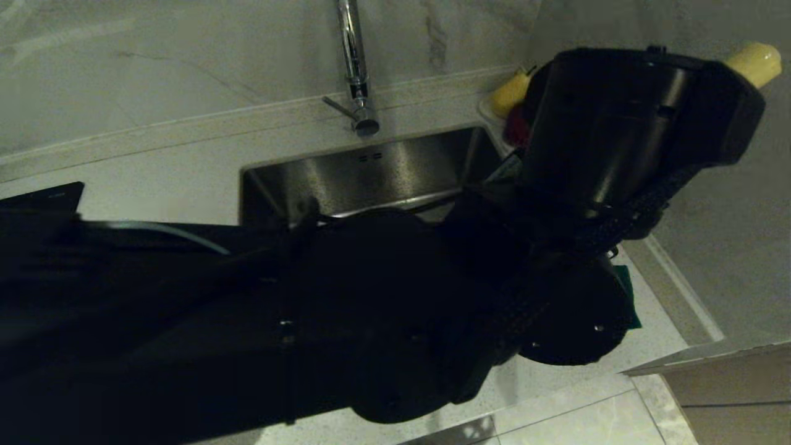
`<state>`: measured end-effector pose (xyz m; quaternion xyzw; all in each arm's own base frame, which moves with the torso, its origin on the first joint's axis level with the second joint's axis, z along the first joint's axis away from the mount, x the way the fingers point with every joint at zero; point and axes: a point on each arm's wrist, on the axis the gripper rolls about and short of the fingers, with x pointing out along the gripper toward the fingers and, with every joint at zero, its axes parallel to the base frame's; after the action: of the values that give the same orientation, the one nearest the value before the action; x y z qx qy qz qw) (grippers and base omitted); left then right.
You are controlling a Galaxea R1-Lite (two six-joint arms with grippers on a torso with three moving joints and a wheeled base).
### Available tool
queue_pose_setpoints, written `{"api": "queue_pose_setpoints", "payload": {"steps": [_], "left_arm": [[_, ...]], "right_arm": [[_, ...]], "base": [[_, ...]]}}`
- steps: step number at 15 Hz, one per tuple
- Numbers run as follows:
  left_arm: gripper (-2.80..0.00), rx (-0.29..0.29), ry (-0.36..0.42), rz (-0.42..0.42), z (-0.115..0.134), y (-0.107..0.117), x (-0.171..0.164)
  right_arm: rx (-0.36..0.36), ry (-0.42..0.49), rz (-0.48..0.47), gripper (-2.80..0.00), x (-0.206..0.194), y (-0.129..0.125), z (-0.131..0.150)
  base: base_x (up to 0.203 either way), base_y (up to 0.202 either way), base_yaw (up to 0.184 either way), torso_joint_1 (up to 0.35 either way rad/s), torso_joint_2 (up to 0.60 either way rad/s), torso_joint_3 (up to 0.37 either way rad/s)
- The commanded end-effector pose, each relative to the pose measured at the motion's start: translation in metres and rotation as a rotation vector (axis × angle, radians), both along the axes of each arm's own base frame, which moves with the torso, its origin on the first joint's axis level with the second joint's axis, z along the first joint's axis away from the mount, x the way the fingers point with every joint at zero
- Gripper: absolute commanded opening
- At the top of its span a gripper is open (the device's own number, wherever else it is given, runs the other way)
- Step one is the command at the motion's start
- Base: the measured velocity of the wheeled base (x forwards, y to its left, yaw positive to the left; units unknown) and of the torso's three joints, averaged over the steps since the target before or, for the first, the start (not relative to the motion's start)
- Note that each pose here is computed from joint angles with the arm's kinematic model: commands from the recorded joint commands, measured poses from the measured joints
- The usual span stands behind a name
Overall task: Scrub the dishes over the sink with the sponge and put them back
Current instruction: Squeeze it onto the sponge
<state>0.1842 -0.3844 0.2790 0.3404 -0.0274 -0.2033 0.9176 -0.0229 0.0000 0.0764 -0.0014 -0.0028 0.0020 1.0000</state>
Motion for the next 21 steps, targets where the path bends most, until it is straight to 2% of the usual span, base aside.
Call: {"api": "queue_pose_setpoints", "payload": {"steps": [1, 3, 6, 9, 11, 14, 17, 21], "left_arm": [[-2.80, 0.076, 0.014, 0.002, -0.024, -0.013, 0.005], [-2.80, 0.160, 0.012, -0.005, -0.035, -0.013, 0.005], [-2.80, 0.222, 0.009, -0.005, -0.047, -0.019, 0.007], [-2.80, 0.328, -0.001, 0.007, -0.062, -0.020, 0.008], [-2.80, 0.378, 0.001, 0.015, -0.072, -0.021, 0.009], [-2.80, 0.429, -0.024, 0.047, -0.075, -0.022, 0.011], [-2.80, 0.540, -0.050, 0.062, -0.083, -0.025, 0.013], [-2.80, 0.587, -0.062, 0.085, -0.089, -0.029, 0.015]], "right_arm": [[0.000, -0.001, 0.001, -2.80, 0.000, 0.000, 0.000], [0.000, -0.001, 0.002, -2.80, 0.000, 0.000, 0.000], [0.000, -0.001, 0.001, -2.80, 0.000, 0.000, 0.000], [0.000, -0.001, 0.001, -2.80, 0.000, 0.000, 0.000], [0.000, -0.001, 0.001, -2.80, 0.000, 0.000, 0.000], [0.000, -0.001, 0.001, -2.80, 0.000, 0.000, 0.000], [0.000, -0.001, 0.001, -2.80, 0.000, 0.000, 0.000], [0.000, -0.001, 0.001, -2.80, 0.000, 0.000, 0.000]], "base": [[0.000, 0.000, 0.000, 0.000, 0.00, 0.000], [0.000, 0.000, 0.000, 0.000, 0.00, 0.000], [0.000, 0.000, 0.000, 0.000, 0.00, 0.000], [0.000, 0.000, 0.000, 0.000, 0.00, 0.000], [0.000, 0.000, 0.000, 0.000, 0.00, 0.000], [0.000, 0.000, 0.000, 0.000, 0.00, 0.000], [0.000, 0.000, 0.000, 0.000, 0.00, 0.000], [0.000, 0.000, 0.000, 0.000, 0.00, 0.000]]}}
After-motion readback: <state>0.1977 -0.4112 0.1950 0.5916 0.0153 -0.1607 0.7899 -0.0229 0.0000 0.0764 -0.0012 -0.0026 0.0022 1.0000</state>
